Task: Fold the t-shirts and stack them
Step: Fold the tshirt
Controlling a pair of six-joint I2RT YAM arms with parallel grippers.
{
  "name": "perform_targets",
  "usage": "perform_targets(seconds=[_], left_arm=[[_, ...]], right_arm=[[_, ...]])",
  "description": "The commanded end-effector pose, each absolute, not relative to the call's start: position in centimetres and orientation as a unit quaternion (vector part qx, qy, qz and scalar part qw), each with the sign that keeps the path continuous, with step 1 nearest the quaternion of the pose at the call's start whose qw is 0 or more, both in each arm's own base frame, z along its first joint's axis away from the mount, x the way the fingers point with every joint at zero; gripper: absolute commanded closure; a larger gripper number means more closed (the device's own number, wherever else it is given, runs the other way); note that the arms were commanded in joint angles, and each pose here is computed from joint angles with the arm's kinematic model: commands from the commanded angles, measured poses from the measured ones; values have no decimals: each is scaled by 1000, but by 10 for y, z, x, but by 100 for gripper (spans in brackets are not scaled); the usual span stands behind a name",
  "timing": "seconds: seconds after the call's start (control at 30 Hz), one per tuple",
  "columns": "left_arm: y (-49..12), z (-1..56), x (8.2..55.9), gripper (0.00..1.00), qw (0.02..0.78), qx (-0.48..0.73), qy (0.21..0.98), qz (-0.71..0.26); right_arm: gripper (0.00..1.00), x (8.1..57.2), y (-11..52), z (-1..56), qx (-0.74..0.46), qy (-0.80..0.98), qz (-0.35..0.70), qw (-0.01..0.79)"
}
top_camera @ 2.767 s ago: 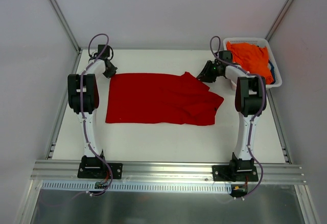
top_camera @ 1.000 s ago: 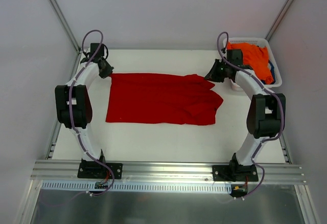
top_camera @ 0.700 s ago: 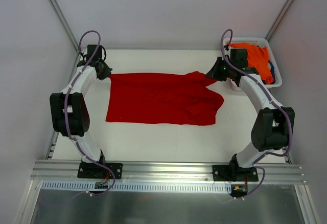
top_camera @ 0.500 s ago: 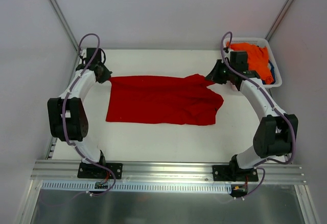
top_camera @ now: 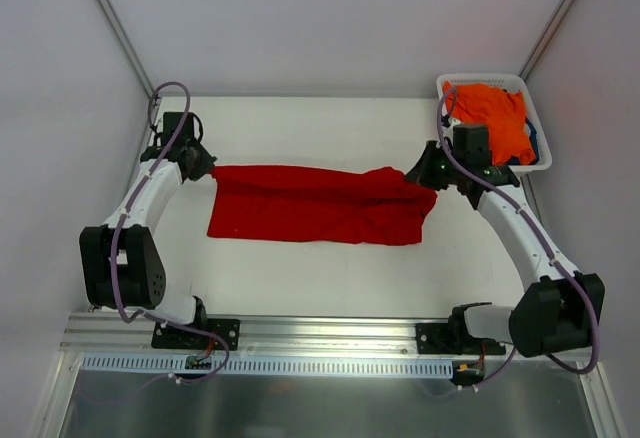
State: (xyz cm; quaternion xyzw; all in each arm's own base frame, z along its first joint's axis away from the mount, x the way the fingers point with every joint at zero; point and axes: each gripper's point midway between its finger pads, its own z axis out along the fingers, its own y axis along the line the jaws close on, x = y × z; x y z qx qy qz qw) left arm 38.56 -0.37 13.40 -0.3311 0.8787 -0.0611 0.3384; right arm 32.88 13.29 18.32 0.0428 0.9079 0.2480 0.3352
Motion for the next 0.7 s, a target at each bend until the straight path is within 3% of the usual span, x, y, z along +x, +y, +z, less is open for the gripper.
perform_targets(seconds=[0.0, 0.67], left_arm=[[-15, 145, 375, 100, 353, -318, 877, -73], [-23, 125, 316, 100, 336, -316, 884, -67]], right_arm=[[100, 311, 130, 192, 37, 906, 239, 349], [100, 245, 134, 166, 40, 919, 243, 308]])
